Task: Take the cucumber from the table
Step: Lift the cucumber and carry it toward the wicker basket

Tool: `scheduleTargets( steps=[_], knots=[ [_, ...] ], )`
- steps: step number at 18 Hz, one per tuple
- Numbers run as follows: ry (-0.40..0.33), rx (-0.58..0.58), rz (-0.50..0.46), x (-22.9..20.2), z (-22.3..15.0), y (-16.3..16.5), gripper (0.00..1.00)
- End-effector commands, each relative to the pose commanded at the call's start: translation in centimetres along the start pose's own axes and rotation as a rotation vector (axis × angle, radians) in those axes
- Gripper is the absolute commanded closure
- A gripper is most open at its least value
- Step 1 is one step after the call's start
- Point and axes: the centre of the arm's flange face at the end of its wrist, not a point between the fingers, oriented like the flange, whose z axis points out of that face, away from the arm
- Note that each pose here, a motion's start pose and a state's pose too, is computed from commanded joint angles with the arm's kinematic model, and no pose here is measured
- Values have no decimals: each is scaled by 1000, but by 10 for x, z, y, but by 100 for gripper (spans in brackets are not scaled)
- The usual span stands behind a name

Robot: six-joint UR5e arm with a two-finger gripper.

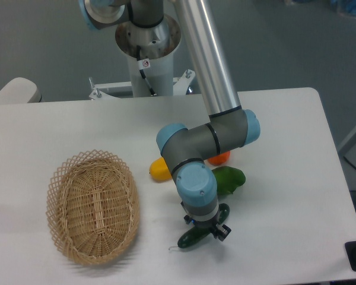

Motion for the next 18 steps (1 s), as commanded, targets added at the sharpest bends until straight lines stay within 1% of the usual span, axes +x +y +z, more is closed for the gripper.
scheduleTargets(
  steps=[4,7,9,11,13,15,16,18],
  knots=[
    [-6,9,5,-2,-6,-1,77],
    [-33,32,-4,-12,-28,0,77],
    [-53,64,-1,-9,-53,-2,77],
    [-62,147,3,-2,-88,-11,77],
    [-44,216,-2,7,-116,-13,77],
    [-18,240,-3,17,-141,-11,77],
    [2,256,-7,26,-152,-15,77],
    [21,291,-42,42,-173,-21,77]
  ],
)
